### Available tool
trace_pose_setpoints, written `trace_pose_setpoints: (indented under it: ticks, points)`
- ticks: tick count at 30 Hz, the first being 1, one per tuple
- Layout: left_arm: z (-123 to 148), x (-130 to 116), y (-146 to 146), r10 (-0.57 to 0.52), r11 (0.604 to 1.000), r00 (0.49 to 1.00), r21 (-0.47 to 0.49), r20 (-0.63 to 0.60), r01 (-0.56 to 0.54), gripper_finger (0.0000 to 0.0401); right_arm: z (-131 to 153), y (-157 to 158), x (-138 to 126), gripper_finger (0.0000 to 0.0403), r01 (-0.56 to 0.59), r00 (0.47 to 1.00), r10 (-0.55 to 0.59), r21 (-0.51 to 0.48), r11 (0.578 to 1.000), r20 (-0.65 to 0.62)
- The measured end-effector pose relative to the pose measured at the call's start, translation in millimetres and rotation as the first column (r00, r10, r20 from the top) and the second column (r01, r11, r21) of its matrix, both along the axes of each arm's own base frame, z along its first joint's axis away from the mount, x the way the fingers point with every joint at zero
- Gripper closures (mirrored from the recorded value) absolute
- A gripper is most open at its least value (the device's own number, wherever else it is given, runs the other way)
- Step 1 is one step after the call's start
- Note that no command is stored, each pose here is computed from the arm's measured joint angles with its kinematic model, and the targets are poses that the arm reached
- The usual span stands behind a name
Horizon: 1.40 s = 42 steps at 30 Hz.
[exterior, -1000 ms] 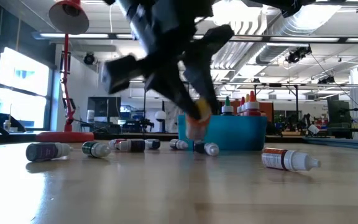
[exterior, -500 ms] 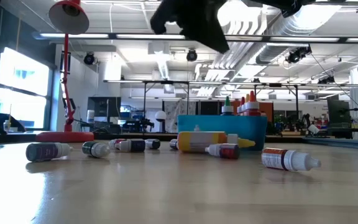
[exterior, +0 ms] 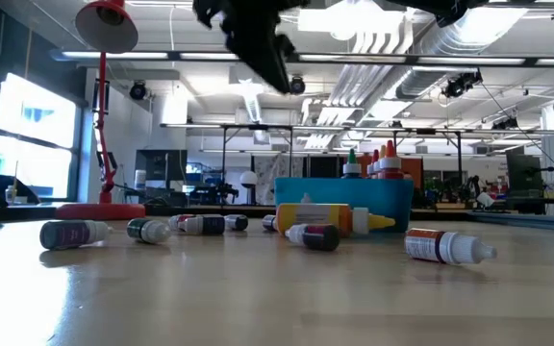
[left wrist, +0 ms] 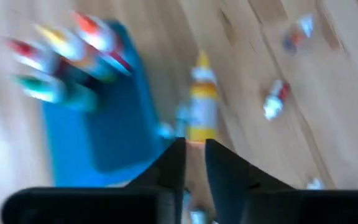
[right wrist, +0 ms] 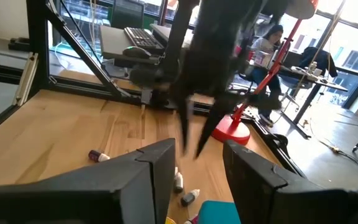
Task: Pick & Place food coloring
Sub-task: Put the big yellow food coloring bottle into the blue bin
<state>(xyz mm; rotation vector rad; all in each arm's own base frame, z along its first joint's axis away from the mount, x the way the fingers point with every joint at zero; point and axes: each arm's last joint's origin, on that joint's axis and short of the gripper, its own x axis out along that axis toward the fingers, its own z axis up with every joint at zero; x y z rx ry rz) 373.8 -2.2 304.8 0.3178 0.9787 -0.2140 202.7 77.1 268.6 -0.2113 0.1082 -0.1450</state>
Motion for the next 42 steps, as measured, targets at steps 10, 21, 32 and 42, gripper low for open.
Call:
trace_pose_setpoints:
  ticks: [10,21,32,42]
  points:
    - [-64.9,37.1,-21.1,-0.087,0.993,0.995,0.074,-0.038,0.089,0.0207,0.1,0.1,0.0,0.0274,-0.001,1.0,0.001,0.0,1.0,0.001]
    - [-112.1,54.7,-31.9,-0.014,0.994,0.994,0.108,-0.105,0.025,0.0181,0.0,0.1,0.0,0.0274,0.0,1.0,0.0,0.001,1.0,0.001]
    - [-112.5,64.1,-34.6,-0.024,0.999,1.0,0.036,-0.021,0.024,0.0181,0.0,0.1,0.0,0.0274,0.0,1.0,0.0,0.001,1.0,0.001]
    - [-125.8,72.7,-35.8,-0.012,1.0,1.0,0.009,0.003,0.012,0.0181,0.0,0.1,0.0,0.0274,0.0,1.0,0.0,0.0,1.0,0.001]
